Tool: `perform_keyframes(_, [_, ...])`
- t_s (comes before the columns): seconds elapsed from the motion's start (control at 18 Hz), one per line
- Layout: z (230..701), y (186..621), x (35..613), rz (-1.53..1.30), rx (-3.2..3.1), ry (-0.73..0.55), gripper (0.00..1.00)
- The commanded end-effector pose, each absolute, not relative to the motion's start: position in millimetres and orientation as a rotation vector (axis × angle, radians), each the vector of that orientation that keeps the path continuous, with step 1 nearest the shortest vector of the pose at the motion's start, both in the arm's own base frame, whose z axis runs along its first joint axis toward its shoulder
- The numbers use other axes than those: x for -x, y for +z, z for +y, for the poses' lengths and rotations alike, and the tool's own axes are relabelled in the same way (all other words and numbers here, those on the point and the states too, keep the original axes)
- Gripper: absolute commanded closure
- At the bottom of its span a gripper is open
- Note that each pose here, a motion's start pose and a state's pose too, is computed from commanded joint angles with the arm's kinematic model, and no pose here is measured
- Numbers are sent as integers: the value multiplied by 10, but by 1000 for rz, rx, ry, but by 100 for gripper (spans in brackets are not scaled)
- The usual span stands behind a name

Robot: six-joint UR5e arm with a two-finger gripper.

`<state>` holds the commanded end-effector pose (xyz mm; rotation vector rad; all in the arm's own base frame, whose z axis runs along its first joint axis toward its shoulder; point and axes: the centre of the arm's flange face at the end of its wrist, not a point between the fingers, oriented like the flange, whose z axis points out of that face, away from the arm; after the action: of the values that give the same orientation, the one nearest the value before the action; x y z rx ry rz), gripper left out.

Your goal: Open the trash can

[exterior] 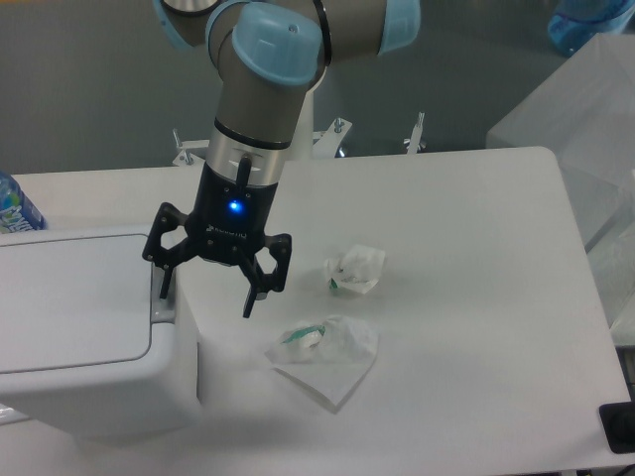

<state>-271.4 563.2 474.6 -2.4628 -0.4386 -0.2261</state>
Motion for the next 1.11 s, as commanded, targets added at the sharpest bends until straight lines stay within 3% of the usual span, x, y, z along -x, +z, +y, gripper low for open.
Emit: perform_keyframes(1.11, [5661,4682,2727,-443,2471,-235,0])
